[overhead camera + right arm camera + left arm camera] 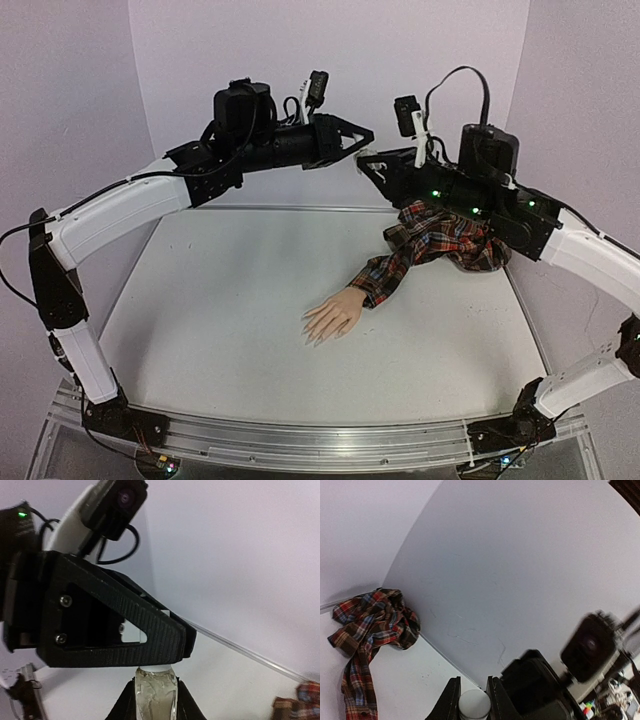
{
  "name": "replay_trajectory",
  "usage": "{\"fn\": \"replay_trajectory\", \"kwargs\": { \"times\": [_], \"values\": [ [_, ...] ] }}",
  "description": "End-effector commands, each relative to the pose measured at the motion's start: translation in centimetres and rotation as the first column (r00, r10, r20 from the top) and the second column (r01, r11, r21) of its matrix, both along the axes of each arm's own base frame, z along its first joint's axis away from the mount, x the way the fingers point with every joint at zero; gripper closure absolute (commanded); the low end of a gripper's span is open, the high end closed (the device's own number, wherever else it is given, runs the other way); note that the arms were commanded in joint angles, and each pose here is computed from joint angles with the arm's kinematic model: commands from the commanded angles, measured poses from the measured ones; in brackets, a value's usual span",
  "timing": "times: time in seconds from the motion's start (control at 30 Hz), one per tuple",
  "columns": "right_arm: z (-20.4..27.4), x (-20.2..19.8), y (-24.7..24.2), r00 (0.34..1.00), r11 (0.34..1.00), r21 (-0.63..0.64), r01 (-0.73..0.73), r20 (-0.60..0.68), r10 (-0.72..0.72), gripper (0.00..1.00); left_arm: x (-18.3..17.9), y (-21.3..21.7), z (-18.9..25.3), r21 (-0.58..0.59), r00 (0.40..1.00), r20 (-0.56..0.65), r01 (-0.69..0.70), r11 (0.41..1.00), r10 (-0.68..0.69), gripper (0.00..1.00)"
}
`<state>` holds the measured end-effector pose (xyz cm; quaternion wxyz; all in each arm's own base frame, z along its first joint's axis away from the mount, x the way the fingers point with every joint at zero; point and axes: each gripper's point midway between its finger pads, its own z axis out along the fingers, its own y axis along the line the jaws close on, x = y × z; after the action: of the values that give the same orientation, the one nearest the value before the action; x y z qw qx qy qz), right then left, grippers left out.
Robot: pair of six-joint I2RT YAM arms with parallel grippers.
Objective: Paint the nails
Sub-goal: Open the cap of the nail polish bottle.
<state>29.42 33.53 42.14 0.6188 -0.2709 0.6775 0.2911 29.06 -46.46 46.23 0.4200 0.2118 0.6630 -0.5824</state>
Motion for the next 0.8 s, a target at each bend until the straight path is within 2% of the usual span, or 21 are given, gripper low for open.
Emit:
{"fn": "replay_trajectory", "kwargs": {
  "times": [0.0,0.1,0.27,0.3,0.4,0.57,0.63,0.77],
  "values": [
    [1.0,2.9,-2.7,0.900,0.889,-0.175,0.423,0.200,-0.388,1.00,6.4,2.0,-1.1,0.003,0.934,-0.133,-0.333,0.943,0.330,1.00],
    [1.4,2.9,-1.4,0.880,0.870,-0.183,0.458,0.235,-0.413,1.00,7.4,1.6,-1.2,-0.008,0.915,-0.172,-0.371,0.929,0.364,1.00],
    [2.1,2.5,-0.1,0.904,0.907,-0.131,0.401,0.216,-0.368,1.00,7.5,0.7,-0.3,-0.034,0.922,-0.181,-0.353,0.935,0.342,0.97],
    [2.1,2.3,0.1,0.913,0.917,-0.125,0.378,0.215,-0.346,1.00,7.4,0.8,-0.2,-0.036,0.922,-0.182,-0.353,0.935,0.342,0.93],
    [2.1,1.2,0.8,0.940,0.952,-0.103,0.288,0.220,-0.261,1.00,6.1,0.9,0.5,-0.051,0.945,-0.157,-0.299,0.953,0.288,0.71],
    [2.4,-1.0,0.5,0.978,0.994,-0.049,0.095,0.193,-0.084,1.00,1.3,1.8,3.5,-0.151,0.994,0.027,-0.102,0.983,0.107,0.38],
    [2.5,-2.2,0.4,0.983,1.000,-0.028,-0.004,0.184,0.009,1.00,-0.9,2.5,4.2,-0.168,0.995,0.098,-0.017,0.986,0.033,0.30],
    [3.6,-3.8,-0.5,0.976,0.986,0.040,-0.160,0.157,0.152,1.00,-4.7,3.9,5.5,-0.207,0.973,0.210,0.134,0.969,-0.090,0.22]
  ]
}}
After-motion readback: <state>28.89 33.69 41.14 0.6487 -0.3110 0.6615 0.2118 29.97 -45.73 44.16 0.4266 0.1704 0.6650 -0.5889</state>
